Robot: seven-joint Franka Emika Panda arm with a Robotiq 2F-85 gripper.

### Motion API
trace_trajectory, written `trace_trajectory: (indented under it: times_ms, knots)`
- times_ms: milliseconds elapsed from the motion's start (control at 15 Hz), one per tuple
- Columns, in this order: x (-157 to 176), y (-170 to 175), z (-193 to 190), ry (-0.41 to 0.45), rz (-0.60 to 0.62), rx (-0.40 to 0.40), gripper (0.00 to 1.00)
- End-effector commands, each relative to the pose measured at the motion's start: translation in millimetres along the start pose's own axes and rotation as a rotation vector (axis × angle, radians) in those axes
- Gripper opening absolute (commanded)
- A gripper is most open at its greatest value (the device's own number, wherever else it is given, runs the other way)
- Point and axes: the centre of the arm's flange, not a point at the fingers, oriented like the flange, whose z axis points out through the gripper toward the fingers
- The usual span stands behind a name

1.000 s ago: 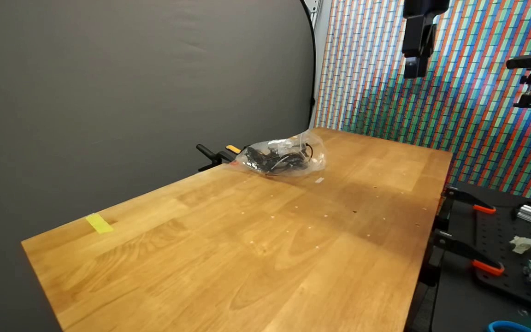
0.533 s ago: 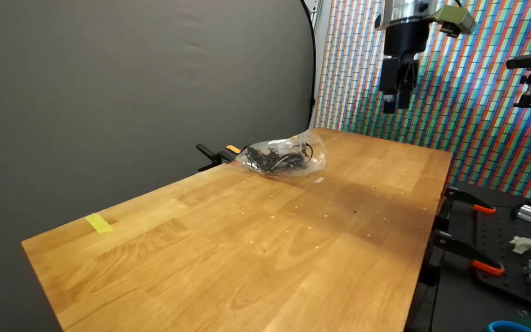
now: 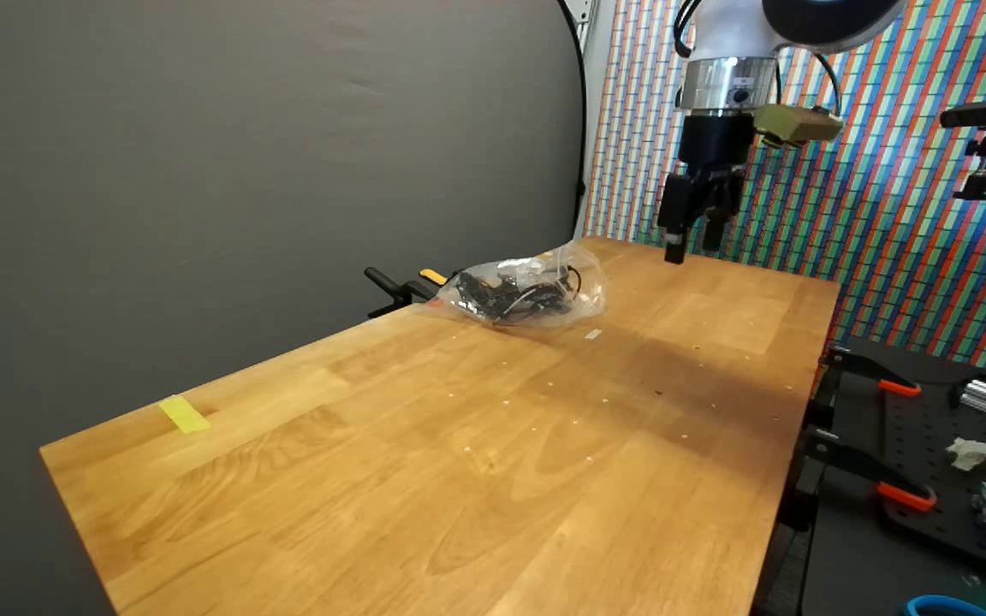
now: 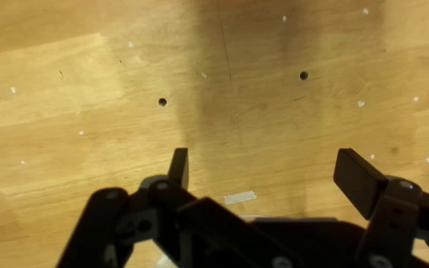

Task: Remove the cable from the plastic bag

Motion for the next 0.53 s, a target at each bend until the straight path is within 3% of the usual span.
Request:
trace_trajectory:
  times_ms: [0,467]
  knots:
    - [21,0,28,0.078,0.056,-0.022,1.00]
    - [74,19,62,0.177,0.273,0.007,1.00]
